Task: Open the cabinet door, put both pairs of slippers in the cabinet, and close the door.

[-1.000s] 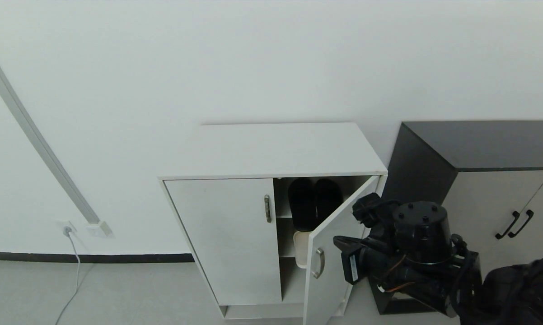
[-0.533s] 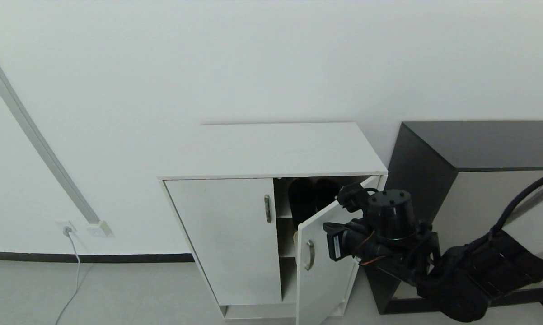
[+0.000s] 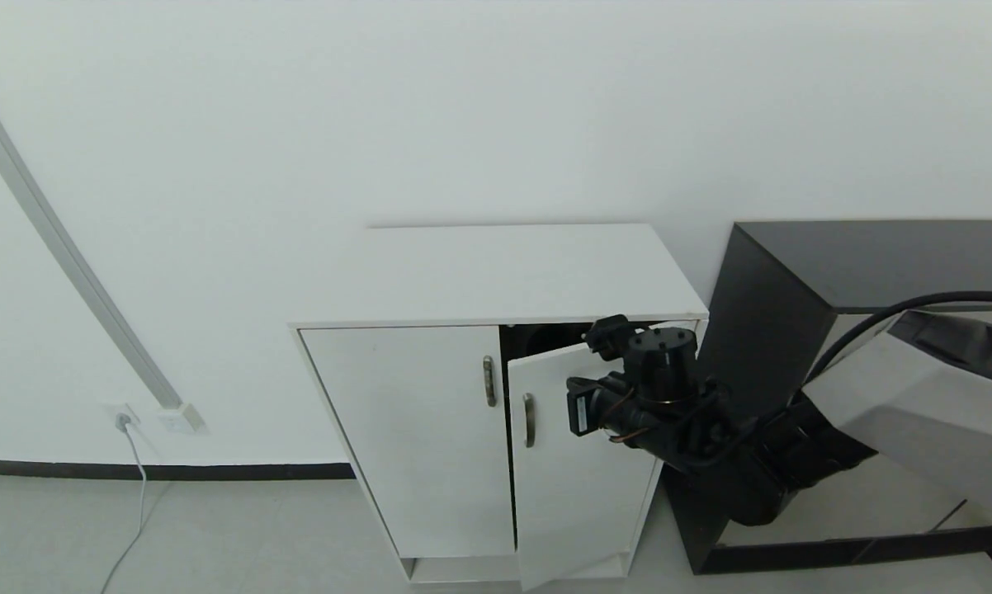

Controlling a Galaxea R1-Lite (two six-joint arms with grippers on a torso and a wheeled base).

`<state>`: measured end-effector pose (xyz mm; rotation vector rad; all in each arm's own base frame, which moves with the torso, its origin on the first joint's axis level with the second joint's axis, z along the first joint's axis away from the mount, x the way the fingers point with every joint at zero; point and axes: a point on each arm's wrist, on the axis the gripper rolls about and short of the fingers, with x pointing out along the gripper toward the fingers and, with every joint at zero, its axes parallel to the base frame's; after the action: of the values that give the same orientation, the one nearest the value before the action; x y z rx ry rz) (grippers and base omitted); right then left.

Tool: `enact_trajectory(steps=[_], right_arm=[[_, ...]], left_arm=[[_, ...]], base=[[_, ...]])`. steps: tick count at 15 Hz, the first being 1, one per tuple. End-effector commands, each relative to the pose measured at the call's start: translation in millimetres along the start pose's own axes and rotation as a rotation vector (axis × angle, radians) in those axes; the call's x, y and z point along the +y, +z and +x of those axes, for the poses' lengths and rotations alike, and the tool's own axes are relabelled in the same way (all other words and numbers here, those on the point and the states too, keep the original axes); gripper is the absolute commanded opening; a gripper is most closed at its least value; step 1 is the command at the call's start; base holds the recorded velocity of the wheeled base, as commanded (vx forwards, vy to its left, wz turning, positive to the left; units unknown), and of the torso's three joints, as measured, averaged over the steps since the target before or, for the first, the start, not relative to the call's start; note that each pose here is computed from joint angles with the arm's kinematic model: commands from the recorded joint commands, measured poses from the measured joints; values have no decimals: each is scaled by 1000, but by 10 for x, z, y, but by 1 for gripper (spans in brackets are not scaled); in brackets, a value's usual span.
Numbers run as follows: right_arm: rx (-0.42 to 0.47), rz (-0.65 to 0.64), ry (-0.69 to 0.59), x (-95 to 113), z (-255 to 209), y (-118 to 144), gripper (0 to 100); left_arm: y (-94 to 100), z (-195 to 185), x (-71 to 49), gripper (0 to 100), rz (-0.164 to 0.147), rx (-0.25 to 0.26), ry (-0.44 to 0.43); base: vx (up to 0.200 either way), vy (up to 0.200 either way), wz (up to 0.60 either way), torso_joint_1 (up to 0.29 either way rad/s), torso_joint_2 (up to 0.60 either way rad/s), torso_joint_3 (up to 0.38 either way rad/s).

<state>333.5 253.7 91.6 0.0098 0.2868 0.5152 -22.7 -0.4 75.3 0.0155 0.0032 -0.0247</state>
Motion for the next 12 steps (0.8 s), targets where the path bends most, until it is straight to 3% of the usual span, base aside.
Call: enact_trajectory(steps=[1, 12], right_arm=[[13, 2, -17, -61, 161, -95, 0], [1, 14, -56, -221, 464, -165, 0]], left_arm=[[0, 0, 0, 0, 0, 0, 0], [0, 0, 0, 0, 0, 0, -1]], base=[[0, 0, 0, 0, 0, 0], [0, 0, 0, 0, 0, 0]])
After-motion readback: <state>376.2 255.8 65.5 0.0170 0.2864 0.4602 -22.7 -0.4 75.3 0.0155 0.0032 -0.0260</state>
